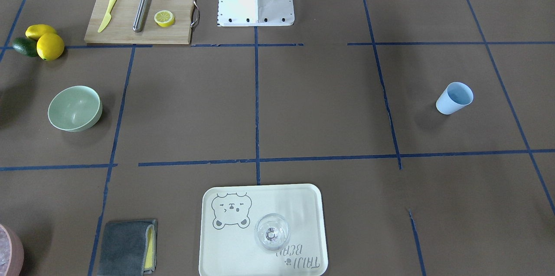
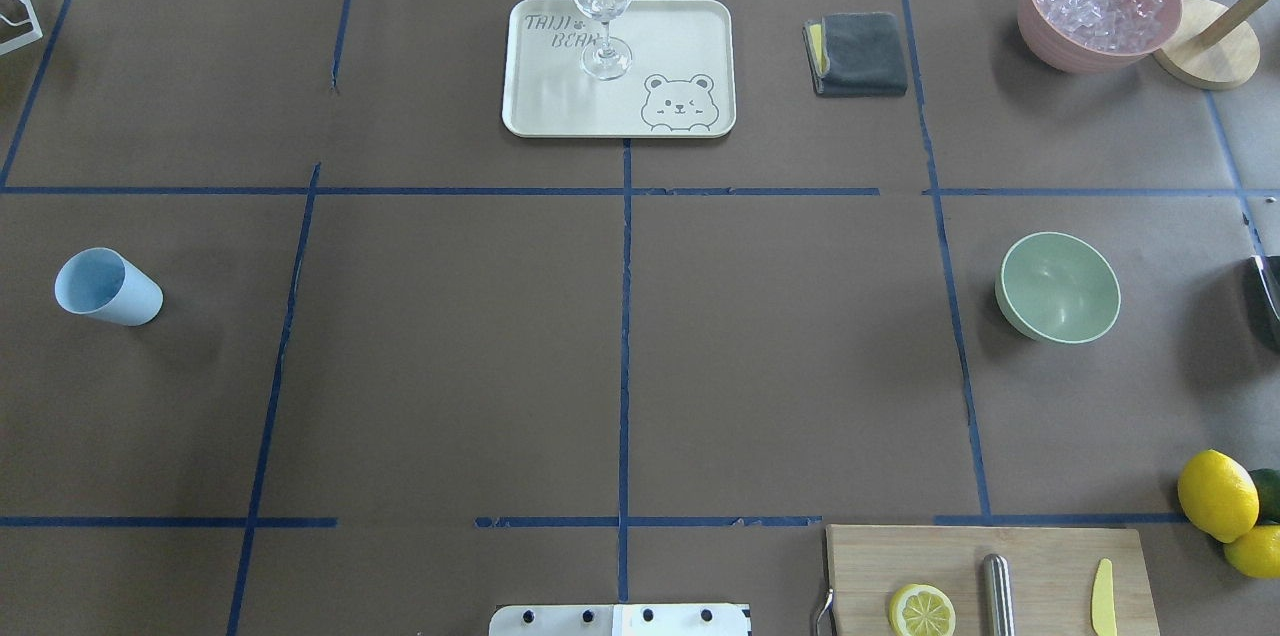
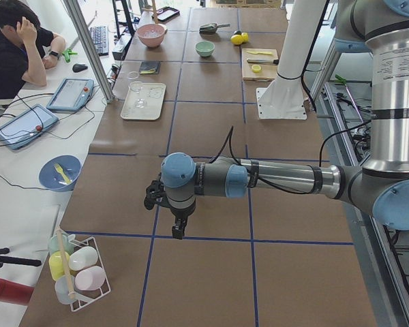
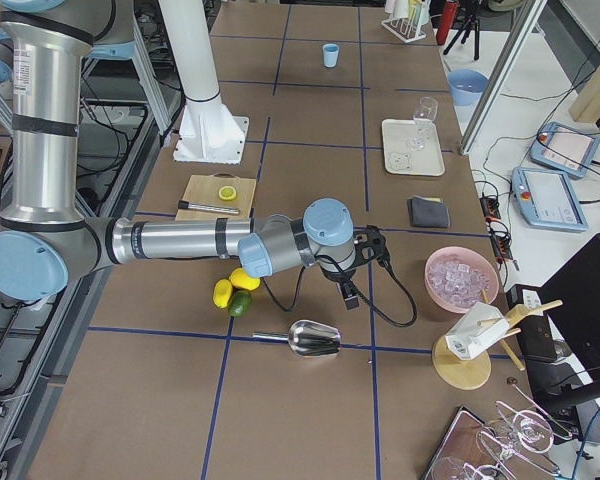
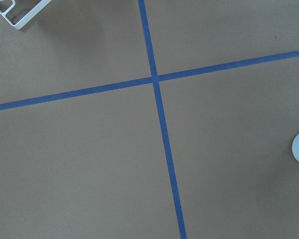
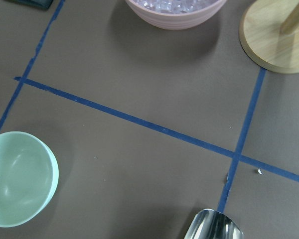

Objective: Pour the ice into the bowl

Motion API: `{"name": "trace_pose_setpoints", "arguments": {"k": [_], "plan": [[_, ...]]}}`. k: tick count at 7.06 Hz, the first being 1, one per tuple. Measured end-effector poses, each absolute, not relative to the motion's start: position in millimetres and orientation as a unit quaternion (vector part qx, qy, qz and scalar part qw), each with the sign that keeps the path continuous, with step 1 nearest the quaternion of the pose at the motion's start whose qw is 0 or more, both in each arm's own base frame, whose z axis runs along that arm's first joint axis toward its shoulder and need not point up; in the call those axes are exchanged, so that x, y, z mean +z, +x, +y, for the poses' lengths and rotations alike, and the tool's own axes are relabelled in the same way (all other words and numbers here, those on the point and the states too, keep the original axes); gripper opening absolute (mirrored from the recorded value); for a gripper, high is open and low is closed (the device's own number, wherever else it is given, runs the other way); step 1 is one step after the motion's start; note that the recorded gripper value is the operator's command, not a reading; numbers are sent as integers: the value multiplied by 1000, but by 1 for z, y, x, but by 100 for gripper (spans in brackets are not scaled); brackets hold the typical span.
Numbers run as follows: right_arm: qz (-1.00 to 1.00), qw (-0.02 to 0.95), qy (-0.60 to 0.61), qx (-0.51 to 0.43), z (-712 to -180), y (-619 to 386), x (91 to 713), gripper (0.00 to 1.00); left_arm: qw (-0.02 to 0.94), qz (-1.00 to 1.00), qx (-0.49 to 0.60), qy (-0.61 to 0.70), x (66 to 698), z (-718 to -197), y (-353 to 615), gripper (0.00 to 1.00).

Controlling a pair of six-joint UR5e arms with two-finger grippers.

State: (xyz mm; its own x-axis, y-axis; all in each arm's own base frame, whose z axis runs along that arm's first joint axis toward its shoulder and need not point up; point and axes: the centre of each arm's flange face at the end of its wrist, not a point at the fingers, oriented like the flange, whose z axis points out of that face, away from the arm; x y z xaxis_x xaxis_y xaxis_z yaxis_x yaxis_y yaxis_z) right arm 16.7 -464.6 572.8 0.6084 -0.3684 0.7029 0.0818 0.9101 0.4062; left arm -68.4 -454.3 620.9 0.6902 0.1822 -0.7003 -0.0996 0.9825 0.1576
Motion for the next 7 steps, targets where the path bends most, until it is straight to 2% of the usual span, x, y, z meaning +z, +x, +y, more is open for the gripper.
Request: {"name": "trace_pose_setpoints", "arguments": {"k": [2,4,6,7], "plan": [[-447,865,165,-155,-471,-53,550,98,918,386,77,54,621,-454,-68,100],[-454,868,151,-132,-462,-131,537,98,918,386,77,54,621,-454,-68,100],[-428,883,154,-113,-448,-199,539,80,918,386,77,54,621,-454,-68,100],[-418,889,152,-111,-444,-213,547,78,918,386,78,54,621,-454,-68,100]]}}
